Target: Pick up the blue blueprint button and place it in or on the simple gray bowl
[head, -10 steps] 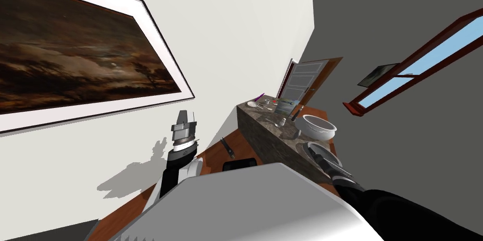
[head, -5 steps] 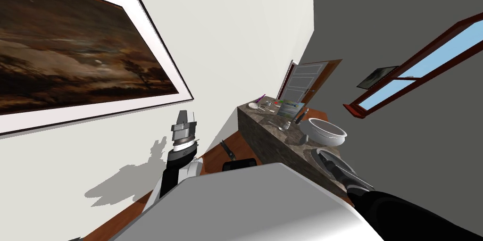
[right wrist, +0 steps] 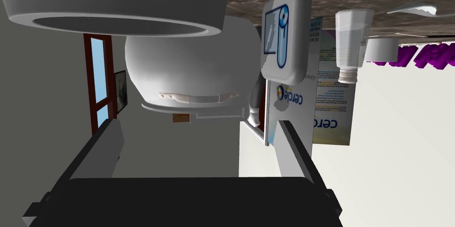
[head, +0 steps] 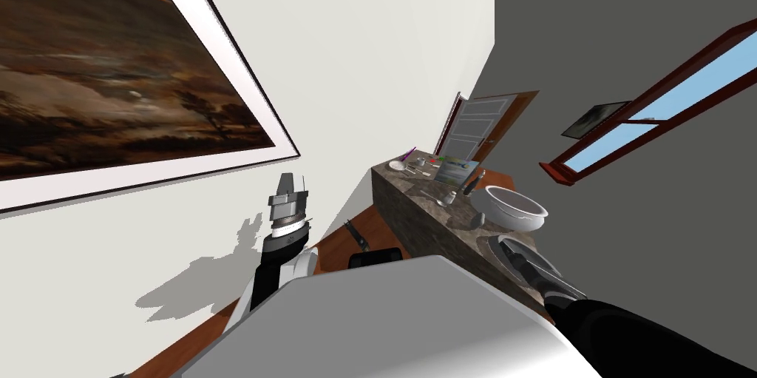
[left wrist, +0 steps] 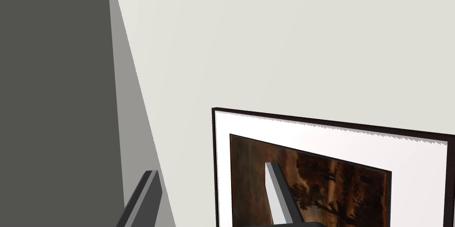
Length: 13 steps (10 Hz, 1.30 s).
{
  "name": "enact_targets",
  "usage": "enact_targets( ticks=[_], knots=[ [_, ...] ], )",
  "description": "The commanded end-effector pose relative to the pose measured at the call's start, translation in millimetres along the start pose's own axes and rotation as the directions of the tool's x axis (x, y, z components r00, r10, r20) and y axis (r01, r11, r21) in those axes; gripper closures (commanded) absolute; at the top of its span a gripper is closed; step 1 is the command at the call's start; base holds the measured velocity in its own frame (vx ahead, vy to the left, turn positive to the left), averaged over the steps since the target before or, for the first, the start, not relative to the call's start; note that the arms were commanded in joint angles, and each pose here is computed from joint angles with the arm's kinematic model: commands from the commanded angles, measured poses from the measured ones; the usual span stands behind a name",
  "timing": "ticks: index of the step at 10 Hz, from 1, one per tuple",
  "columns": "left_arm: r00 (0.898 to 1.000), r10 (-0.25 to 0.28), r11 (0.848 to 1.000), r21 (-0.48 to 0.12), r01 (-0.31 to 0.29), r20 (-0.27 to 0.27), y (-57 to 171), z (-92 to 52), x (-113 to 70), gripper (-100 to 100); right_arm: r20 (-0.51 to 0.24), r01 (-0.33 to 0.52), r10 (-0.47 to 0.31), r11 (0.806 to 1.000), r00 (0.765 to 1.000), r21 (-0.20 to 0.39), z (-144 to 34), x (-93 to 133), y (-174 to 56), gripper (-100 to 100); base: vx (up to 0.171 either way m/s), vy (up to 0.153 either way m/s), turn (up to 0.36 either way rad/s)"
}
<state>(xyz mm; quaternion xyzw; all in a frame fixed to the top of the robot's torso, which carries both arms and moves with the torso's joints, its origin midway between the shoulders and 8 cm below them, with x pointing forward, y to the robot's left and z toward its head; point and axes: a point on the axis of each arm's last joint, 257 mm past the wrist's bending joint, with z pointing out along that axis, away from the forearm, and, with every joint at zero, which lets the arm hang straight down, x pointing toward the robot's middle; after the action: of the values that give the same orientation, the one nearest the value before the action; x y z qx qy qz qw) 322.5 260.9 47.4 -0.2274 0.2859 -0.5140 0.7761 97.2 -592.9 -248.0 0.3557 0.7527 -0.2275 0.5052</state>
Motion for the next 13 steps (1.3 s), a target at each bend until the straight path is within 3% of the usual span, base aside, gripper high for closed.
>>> enact_targets(
  ticks=[1,4,5,10,13],
  knots=[
    [1.0,0.0,1.0,0.0,0.0,0.0,0.0,0.0,0.0,0,0.0,0.0,0.0,1.0,1.0,0.0,0.0,0.0,0.0,-100,-0.017,0.018,0.018],
    [1.0,0.0,1.0,0.0,0.0,0.0,0.0,0.0,0.0,0,0.0,0.0,0.0,1.0,1.0,0.0,0.0,0.0,0.0,-100,-0.001,0.005,-0.014],
    [1.0,0.0,1.0,0.0,0.0,0.0,0.0,0.0,0.0,0,0.019,0.01,-0.009,0.998,1.0,-0.055,6.4,-8.0,19.5,-100,0.038,-0.06,-0.092],
    [1.0,0.0,1.0,0.0,0.0,0.0,0.0,0.0,0.0,0,0.069,0.035,-0.023,0.984,0.997,-0.173,20.9,-28.6,61.3,-100,0.075,-0.065,-0.082],
    [1.0,0.0,1.0,0.0,0.0,0.0,0.0,-0.1,0.0,0,0.061,0.023,-0.015,0.989,0.998,-0.145,23.9,-24.8,50.9,-100,0.143,0.021,0.002]
  ],
)
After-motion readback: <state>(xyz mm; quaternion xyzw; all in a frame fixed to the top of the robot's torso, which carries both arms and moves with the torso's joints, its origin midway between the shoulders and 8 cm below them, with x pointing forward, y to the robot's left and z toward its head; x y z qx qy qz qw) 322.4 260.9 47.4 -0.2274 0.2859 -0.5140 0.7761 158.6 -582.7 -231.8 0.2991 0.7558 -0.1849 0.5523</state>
